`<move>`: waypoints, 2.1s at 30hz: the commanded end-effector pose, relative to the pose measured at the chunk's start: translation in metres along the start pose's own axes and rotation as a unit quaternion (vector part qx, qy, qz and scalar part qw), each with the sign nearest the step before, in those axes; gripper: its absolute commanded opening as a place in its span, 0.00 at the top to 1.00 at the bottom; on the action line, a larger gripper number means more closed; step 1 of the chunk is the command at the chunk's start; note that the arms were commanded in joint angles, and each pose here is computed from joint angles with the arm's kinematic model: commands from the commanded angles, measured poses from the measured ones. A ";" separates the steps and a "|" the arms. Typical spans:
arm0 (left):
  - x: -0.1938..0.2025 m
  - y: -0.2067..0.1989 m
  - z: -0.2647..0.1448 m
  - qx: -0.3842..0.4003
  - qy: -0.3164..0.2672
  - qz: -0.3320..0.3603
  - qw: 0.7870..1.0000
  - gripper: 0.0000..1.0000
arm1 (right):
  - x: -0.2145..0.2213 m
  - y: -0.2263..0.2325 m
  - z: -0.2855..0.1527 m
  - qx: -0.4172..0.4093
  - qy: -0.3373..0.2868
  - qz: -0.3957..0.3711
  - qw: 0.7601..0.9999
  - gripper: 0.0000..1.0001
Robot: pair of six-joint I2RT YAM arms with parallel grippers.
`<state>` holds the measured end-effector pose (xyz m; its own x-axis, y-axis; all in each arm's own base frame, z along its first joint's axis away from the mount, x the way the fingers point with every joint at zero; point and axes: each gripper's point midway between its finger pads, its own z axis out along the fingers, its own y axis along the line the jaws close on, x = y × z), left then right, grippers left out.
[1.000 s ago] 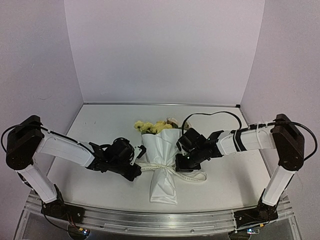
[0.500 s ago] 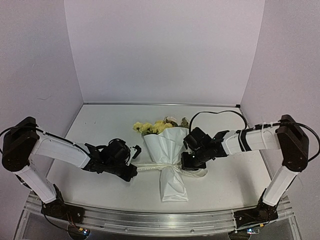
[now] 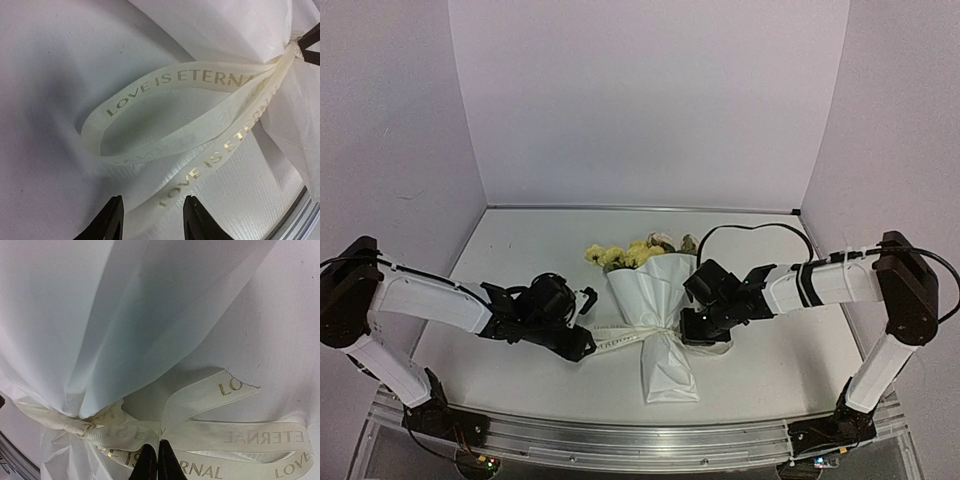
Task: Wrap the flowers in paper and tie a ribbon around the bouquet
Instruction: Tie the half-tied ribbon around the folded bouquet.
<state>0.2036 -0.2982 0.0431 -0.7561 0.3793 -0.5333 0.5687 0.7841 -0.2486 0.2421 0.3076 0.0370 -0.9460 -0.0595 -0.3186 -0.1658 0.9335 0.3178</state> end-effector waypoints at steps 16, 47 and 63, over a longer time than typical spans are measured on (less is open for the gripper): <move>-0.108 -0.119 0.018 0.043 -0.062 0.221 0.972 0.53 | 0.005 0.015 -0.004 -0.051 -0.031 0.039 0.997 1.00; -0.053 -0.092 0.065 0.000 0.018 0.267 0.963 0.60 | -0.005 -0.004 -0.026 -0.041 -0.067 0.010 0.997 1.00; -0.043 -0.089 0.065 0.008 0.026 0.266 0.964 0.65 | -0.002 -0.039 -0.033 0.027 -0.069 0.003 0.997 1.00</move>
<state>0.2144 -0.4338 0.0577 -0.3503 0.7045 -0.6172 0.8830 0.4681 0.0331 0.2378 0.2806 0.0529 -0.9119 -0.0087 -0.4103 -0.1643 0.9239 0.3456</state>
